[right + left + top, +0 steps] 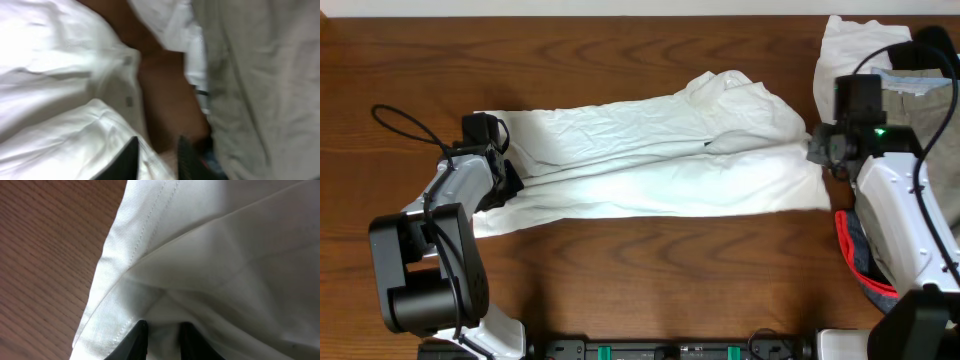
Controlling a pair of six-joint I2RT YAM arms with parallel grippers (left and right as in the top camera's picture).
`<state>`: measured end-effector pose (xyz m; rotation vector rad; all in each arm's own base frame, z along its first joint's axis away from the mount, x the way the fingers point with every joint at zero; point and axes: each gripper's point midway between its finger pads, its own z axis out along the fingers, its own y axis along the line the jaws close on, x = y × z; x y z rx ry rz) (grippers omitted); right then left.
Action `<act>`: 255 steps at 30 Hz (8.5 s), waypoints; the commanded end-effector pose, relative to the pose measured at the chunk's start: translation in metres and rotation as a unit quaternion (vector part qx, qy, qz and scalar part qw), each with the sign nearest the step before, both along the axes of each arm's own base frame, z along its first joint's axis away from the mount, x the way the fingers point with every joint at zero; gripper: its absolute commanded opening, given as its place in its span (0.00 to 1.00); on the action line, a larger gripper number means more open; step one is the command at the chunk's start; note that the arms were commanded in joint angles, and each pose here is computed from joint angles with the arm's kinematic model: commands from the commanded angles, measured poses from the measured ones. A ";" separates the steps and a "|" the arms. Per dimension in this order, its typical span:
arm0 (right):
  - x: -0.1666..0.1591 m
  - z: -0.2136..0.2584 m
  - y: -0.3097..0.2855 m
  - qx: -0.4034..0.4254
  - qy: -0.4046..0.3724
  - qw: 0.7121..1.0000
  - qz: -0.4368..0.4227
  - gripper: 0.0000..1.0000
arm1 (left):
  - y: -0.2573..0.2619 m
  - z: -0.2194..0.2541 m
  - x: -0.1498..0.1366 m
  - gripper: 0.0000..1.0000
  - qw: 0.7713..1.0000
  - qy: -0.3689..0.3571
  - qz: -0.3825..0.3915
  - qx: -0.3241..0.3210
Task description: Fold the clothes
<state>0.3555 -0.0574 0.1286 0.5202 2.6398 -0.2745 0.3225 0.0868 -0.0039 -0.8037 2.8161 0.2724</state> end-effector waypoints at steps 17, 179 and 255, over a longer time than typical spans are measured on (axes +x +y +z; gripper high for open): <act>0.004 -0.012 0.080 0.185 0.010 0.963 0.195 0.21 | -0.018 -0.028 -0.022 0.24 0.998 0.046 -0.007 -0.048; -0.001 -0.141 0.036 0.081 0.255 0.961 0.068 0.01 | -0.032 0.111 -0.011 0.93 0.974 -0.210 -0.033 -0.072; 0.031 0.038 0.059 0.109 -0.017 0.986 0.128 0.35 | -0.017 0.088 0.208 0.06 0.937 -0.292 -0.193 -0.026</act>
